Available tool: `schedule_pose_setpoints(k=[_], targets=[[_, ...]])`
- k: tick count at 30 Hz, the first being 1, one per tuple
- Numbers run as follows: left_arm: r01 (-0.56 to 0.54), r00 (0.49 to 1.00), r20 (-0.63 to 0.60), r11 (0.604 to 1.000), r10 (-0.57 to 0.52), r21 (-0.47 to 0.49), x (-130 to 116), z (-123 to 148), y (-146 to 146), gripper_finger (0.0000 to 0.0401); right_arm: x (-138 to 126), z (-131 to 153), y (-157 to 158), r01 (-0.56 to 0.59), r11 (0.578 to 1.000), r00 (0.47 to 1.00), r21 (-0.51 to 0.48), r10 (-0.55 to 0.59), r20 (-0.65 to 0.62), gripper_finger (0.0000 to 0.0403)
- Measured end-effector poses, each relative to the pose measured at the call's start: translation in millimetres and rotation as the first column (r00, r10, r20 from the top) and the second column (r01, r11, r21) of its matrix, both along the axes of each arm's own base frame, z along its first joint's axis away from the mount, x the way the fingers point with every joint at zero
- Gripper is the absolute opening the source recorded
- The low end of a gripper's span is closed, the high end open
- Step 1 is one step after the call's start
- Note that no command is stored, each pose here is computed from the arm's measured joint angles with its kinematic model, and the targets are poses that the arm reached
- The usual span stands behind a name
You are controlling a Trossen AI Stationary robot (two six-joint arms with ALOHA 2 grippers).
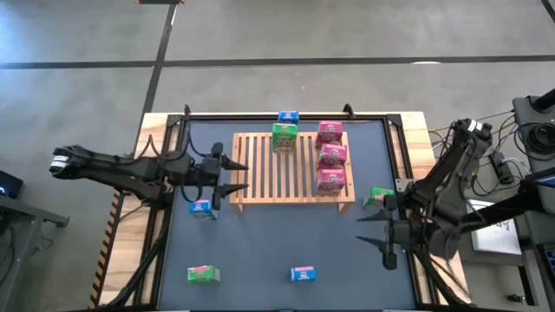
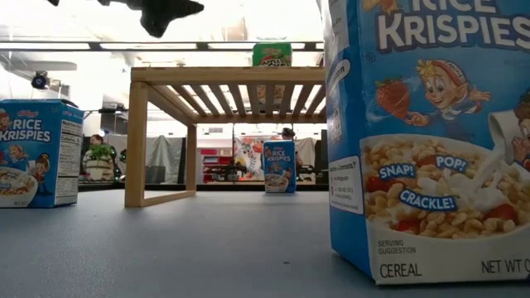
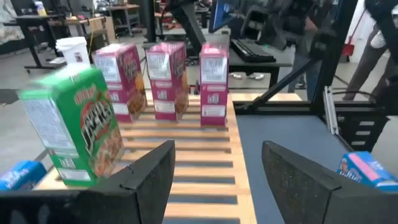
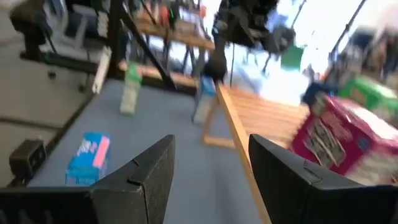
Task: Stack cereal on shelf
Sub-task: Put the top green cereal box on the shelf aligned with the other green cereal box
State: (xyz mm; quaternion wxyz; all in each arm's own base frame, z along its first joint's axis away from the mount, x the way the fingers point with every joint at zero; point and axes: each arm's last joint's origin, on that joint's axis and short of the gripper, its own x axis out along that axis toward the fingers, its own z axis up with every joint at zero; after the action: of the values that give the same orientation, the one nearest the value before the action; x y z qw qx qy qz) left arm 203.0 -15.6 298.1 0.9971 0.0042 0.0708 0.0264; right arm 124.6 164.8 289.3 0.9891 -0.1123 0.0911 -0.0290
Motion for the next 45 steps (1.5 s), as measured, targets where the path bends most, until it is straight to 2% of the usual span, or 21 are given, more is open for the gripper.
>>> schedule_pose_setpoints(k=[3,6,8,12,13,16,20,27,29,32,38,42,45], targets=[[0.002,1.000,0.008,1.000,-0.002,-0.006,2.0,-13.2,-0.8,0.0223,-3.8,15.4,-6.4,0.075,0.995,0.987,0.064,-0.065,-0.146,0.0194],[0.010,0.999,0.033,1.000,-0.010,-0.019,3.5,-22.6,-2.9,0.0223,-11.0,27.7,-15.2,0.175,0.976,0.930,0.132,-0.120,-0.346,0.0194],[0.017,0.998,0.054,1.000,-0.016,-0.018,4.0,-28.9,-4.2,0.0223,-15.8,33.1,-20.3,0.280,0.950,0.863,0.138,-0.186,-0.470,0.0194],[0.022,0.995,0.093,1.000,-0.022,0.000,4.8,-33.5,-4.9,0.0223,-22.0,38.4,-22.7,0.449,0.889,0.688,0.086,-0.283,-0.668,0.0194],[0.022,0.996,0.090,1.000,-0.023,0.006,5.1,-35.1,-4.9,0.0223,-21.9,37.6,-20.5,0.457,0.885,0.663,0.091,-0.271,-0.697,0.0194],[0.023,0.996,0.086,1.000,-0.025,0.018,6.8,-36.7,-5.1,0.0223,-22.1,34.2,-19.5,0.459,0.883,0.644,0.101,-0.253,-0.722,0.0194],[0.023,0.995,0.097,1.000,-0.025,0.020,7.9,-36.1,-5.2,0.0223,-21.1,18.7,-27.9,0.542,0.839,0.534,0.053,-0.295,-0.793,0.0194],[0.024,0.995,0.093,1.000,-0.025,0.021,8.2,-36.2,-5.2,0.0223,-23.4,-7.8,-53.2,0.623,0.782,0.428,-0.024,-0.366,-0.826,0.0194],[0.024,0.995,0.092,0.999,-0.026,0.021,8.2,-36.4,-5.2,0.0223,-25.1,-10.0,-61.3,0.634,0.773,0.410,-0.022,-0.360,-0.838,0.0194],[0.024,0.996,0.082,0.999,-0.026,0.022,8.3,-37.6,-5.2,0.0223,-26.9,-8.0,-71.8,0.629,0.778,0.416,-0.005,-0.342,-0.842,0.0204],[0.025,0.997,0.078,0.999,-0.026,0.022,8.2,-38.2,-5.2,0.0223,-27.9,-2.7,-88.3,0.614,0.790,0.452,0.010,-0.341,-0.824,0.0258],[0.026,0.997,0.078,0.999,-0.028,0.034,8.2,-38.2,-5.2,0.0223,-26.0,-9.7,-95.0,0.604,0.796,0.428,-0.040,-0.366,-0.826,0.0299],[0.026,0.997,0.076,0.999,-0.029,0.036,8.2,-38.4,-5.2,0.0223,-25.0,-19.4,-97.4,0.569,0.818,0.411,-0.087,-0.374,-0.831,0.0322]])
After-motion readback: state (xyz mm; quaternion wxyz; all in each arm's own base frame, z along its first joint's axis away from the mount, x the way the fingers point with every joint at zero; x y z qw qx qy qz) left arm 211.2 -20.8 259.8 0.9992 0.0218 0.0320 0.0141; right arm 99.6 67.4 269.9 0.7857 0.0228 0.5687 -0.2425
